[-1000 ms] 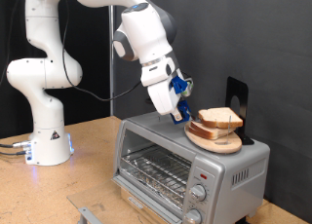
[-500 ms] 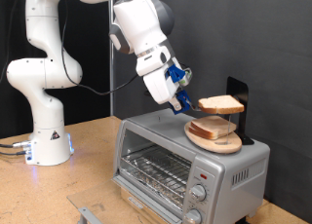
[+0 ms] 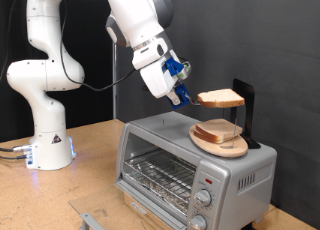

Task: Make a piece of toast with the oven

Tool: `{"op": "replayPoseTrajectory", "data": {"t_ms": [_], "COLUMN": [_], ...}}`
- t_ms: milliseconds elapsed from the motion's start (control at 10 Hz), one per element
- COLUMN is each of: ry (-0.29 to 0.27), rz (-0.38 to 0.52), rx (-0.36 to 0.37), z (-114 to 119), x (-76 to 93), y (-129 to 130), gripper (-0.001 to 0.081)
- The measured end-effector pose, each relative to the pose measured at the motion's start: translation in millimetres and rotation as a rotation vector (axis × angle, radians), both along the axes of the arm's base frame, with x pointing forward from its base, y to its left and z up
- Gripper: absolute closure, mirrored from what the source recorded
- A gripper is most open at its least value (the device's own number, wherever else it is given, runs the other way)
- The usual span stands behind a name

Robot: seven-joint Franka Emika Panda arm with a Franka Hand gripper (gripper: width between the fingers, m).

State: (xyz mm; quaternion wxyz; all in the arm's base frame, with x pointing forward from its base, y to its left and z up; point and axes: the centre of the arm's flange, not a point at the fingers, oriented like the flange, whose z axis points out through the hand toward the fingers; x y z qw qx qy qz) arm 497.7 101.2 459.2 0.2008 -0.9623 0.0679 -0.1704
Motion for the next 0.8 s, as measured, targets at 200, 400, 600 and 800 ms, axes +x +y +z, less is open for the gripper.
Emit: {"op": "replayPoseTrajectory", "data": {"t_ms": [200, 400, 600, 800], "ry": [0.003, 0.009, 0.018, 0.015], "rz": [-0.005, -0.013, -0.014, -0.008], "rx": [0.004, 0.018, 0.024, 0.019], "z": [-1, -3, -3, -4], "x": [-0.4, -4.8, -16.1, -30.9], "y": [-1, -8, -20, -32], "gripper": [0.0406, 0.0406, 0.0406, 0.0406]}}
